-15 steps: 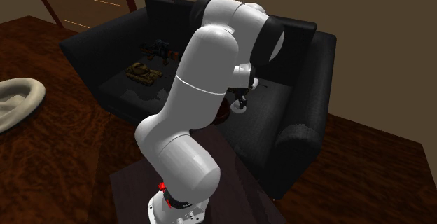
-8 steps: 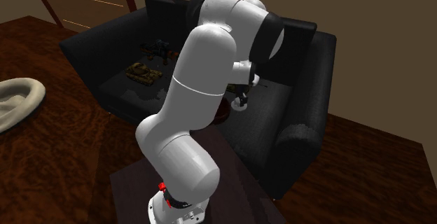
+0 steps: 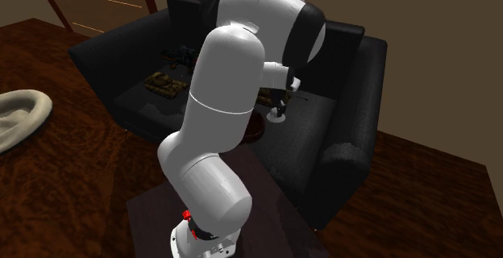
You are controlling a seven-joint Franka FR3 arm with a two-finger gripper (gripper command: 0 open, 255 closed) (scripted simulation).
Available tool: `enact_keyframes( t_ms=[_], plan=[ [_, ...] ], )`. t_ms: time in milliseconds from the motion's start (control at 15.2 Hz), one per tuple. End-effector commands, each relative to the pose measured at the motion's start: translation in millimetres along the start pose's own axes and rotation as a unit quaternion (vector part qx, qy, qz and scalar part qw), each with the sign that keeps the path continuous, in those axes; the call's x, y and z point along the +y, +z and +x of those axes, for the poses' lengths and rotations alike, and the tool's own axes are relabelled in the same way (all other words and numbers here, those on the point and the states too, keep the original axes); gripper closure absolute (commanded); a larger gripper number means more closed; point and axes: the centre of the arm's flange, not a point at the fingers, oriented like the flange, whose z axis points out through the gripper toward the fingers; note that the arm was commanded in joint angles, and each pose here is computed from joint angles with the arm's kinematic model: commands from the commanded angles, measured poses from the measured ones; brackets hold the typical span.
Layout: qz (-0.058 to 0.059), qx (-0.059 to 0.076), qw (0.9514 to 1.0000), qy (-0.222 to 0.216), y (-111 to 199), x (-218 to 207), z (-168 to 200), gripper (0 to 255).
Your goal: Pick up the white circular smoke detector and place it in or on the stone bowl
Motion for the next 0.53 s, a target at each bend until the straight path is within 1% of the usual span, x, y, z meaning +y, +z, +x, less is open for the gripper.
enact_keyframes(
  t_ms=[0, 462],
  plan=[
    [0.000, 0.000, 1.0000, 0.000, -11.3, -0.9, 0.5, 255],
    [0.000, 0.000, 1.0000, 0.000, -48.3, -0.8, 1.7, 255]
  ],
)
